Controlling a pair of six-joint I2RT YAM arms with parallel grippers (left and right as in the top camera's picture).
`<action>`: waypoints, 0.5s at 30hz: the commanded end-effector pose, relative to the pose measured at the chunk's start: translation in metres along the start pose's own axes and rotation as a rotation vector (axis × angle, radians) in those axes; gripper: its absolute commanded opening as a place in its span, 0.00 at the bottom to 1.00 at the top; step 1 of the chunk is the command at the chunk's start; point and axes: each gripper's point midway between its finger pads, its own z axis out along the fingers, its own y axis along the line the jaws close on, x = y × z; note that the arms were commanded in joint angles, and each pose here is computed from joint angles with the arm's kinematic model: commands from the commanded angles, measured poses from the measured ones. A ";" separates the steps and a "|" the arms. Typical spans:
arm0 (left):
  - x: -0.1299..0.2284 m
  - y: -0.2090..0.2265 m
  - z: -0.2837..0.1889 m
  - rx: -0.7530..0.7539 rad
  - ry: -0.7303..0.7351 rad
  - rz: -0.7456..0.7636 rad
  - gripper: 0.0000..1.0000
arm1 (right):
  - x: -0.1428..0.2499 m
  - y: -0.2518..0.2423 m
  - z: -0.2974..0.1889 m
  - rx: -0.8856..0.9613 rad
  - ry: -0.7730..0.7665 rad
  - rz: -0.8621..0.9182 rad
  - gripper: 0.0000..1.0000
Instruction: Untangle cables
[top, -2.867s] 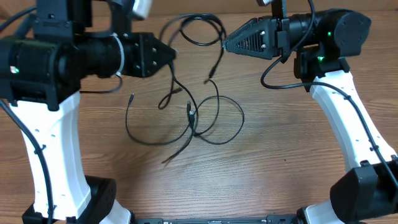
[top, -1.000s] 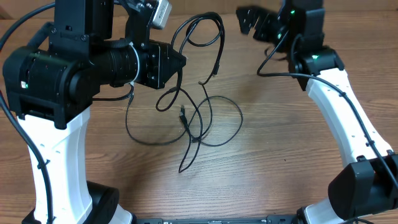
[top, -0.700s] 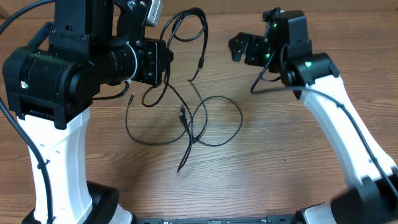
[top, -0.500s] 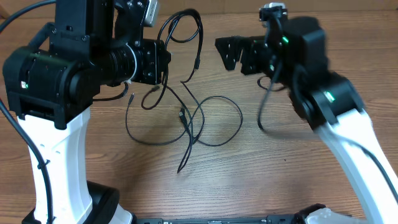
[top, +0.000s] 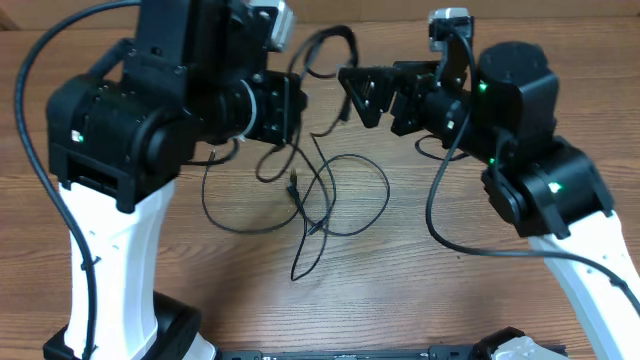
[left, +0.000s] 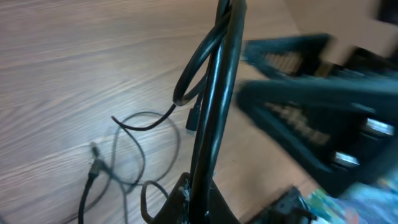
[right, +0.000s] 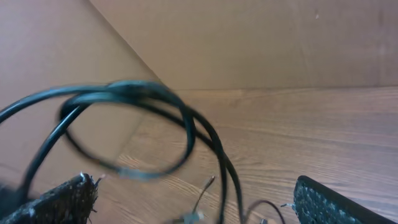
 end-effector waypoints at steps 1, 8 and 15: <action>0.008 -0.026 0.008 0.073 0.032 0.019 0.04 | -0.004 0.003 0.003 -0.017 -0.007 0.032 1.00; 0.005 -0.033 0.000 0.044 -0.020 0.064 0.04 | 0.002 -0.044 0.030 0.164 -0.003 0.061 1.00; -0.012 0.004 -0.058 -0.039 -0.188 0.001 0.04 | -0.003 -0.091 0.036 0.270 -0.005 0.100 1.00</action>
